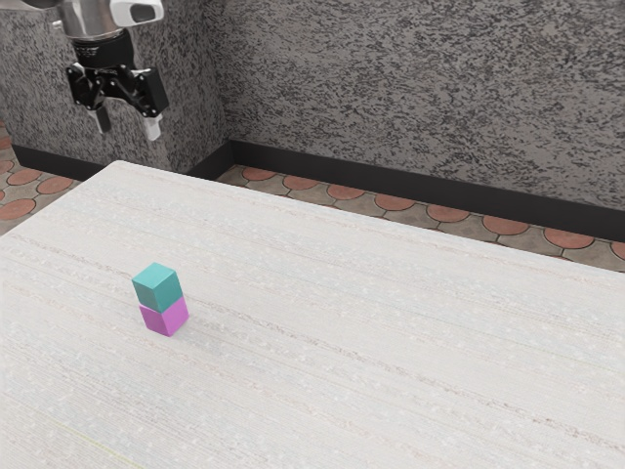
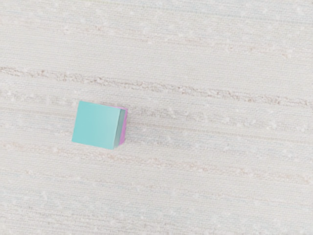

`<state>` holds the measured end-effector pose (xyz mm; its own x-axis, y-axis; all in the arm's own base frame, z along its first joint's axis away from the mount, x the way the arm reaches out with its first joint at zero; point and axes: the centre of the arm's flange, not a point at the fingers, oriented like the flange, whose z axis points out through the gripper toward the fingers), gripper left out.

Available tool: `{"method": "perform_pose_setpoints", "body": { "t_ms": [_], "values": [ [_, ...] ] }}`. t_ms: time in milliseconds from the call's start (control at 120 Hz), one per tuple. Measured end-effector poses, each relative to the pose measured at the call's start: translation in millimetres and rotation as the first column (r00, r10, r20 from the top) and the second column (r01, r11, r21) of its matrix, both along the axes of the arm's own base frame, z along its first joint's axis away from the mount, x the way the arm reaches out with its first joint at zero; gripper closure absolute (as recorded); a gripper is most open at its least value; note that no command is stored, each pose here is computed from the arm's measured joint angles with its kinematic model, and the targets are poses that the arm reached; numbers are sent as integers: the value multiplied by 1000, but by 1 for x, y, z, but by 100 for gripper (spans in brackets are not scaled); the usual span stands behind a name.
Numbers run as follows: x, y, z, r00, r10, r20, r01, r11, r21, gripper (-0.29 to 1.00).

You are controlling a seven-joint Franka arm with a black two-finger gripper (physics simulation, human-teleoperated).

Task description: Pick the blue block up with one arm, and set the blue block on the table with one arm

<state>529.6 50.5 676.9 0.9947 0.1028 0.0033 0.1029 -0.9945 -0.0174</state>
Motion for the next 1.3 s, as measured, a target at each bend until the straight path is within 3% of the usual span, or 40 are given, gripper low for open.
{"method": "perform_pose_setpoints", "body": {
  "t_ms": [167, 250, 308, 683, 800, 992, 1158, 1300],
  "values": [
    [1, -13, 1, 1000, -23, 0, 23, 1000, -1, 0],
    [-18, -22, 91, 987, -37, 159, 35, 999, 16, 0],
    [-30, -28, 122, 978, -48, 203, 45, 999, 22, 0],
    [-19, -55, 107, 986, -96, 133, 95, 995, 13, 0],
    [21, -34, 43, 997, -60, 51, 60, 998, 6, 0],
    [14, 12, -112, 997, 18, -72, -18, 1000, 10, 0],
    [14, 31, -196, 996, 38, -79, -38, 999, 0, 0],
    [13, 40, -229, 999, 14, -48, -13, 1000, 18, 0]
  ]
}}
